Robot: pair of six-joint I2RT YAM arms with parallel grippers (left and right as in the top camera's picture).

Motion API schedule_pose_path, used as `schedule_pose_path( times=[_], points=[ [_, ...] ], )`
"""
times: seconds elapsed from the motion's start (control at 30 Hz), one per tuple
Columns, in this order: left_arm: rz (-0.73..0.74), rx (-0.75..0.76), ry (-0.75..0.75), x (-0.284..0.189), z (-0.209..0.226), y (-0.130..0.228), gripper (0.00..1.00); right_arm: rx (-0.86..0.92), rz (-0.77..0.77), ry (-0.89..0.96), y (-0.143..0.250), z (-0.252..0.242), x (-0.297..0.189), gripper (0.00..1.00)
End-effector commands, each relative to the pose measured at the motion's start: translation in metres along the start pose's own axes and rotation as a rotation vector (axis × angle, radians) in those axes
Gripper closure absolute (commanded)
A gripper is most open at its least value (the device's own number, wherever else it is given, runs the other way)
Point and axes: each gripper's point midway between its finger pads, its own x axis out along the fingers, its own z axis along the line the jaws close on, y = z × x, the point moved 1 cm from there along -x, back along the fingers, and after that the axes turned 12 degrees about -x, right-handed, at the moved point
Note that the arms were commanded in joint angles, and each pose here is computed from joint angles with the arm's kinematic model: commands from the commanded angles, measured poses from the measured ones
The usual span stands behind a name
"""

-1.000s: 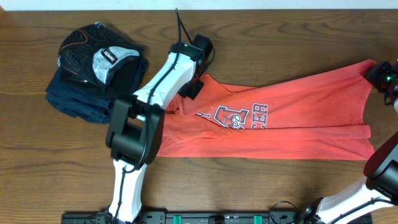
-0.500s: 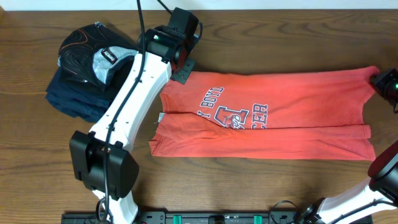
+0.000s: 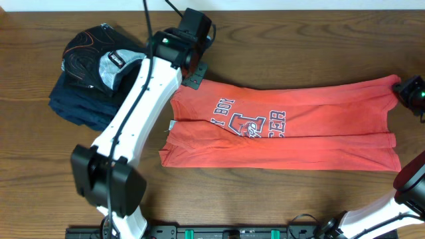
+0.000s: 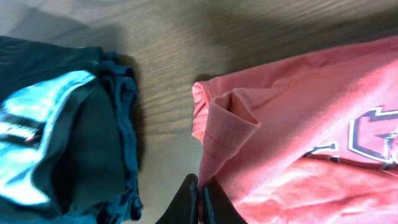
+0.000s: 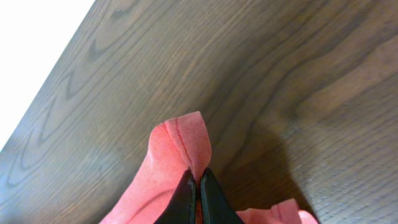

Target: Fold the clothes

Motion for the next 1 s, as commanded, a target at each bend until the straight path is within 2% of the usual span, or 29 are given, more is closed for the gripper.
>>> schedule_pose_path(
  times=[0.0, 0.23, 0.6, 0.97],
  points=[
    [-0.064, -0.038, 0.009, -0.034, 0.009, -0.001, 0.94, 0.011, -0.025, 0.003, -0.006, -0.011, -0.01, 0.99],
    [0.032, -0.069, -0.009, -0.042, 0.016, 0.026, 0.94, 0.088, -0.047, -0.079, -0.009, -0.023, -0.026, 0.99],
    [0.215, -0.076, -0.053, -0.048, 0.024, 0.07, 0.94, 0.145, -0.005, -0.079, 0.003, -0.027, -0.029, 0.99],
    [0.236, -0.077, -0.064, -0.048, 0.027, 0.075, 0.94, 0.19, 0.083, -0.072, 0.025, -0.026, -0.03, 0.99]
  ],
)
